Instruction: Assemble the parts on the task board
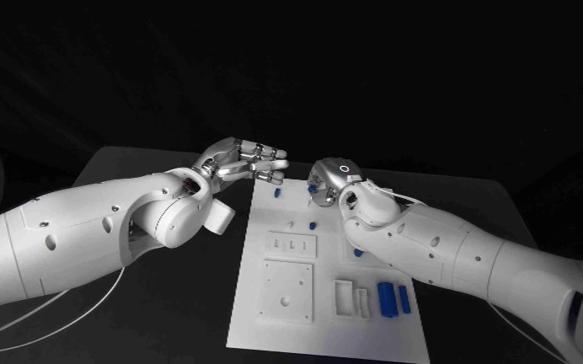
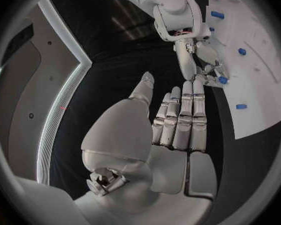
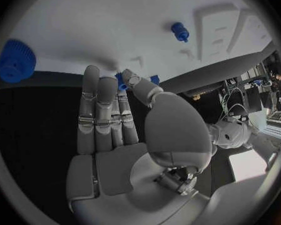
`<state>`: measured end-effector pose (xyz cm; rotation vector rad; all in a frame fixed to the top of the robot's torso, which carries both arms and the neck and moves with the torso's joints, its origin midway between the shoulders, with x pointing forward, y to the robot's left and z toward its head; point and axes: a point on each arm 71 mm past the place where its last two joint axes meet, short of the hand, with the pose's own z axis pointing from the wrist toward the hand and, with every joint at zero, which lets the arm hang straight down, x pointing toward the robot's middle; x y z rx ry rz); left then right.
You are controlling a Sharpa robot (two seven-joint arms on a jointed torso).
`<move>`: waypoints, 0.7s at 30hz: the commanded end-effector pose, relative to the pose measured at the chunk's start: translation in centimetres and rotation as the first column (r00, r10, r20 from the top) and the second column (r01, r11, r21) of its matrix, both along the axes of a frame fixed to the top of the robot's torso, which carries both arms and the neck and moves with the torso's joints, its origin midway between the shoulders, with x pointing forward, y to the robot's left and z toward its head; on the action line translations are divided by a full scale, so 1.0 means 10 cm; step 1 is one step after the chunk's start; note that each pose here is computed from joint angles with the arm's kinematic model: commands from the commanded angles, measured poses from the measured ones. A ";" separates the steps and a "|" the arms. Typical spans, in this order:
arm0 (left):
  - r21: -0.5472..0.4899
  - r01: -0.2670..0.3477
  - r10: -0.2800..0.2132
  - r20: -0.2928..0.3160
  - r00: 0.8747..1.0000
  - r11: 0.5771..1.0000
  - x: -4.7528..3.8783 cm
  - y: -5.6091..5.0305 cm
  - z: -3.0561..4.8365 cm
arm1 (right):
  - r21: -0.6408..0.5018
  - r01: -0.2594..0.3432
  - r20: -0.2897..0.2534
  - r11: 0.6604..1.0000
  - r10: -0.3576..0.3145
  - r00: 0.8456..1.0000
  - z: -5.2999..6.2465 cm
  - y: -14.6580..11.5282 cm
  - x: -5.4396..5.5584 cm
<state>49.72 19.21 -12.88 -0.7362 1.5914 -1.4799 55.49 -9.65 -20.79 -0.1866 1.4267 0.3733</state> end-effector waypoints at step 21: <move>-0.007 0.020 -0.020 0.001 1.000 1.000 0.010 -0.03 0.011 | -0.042 0.025 -0.031 0.999 -0.026 0.999 -0.08 -0.02 0.04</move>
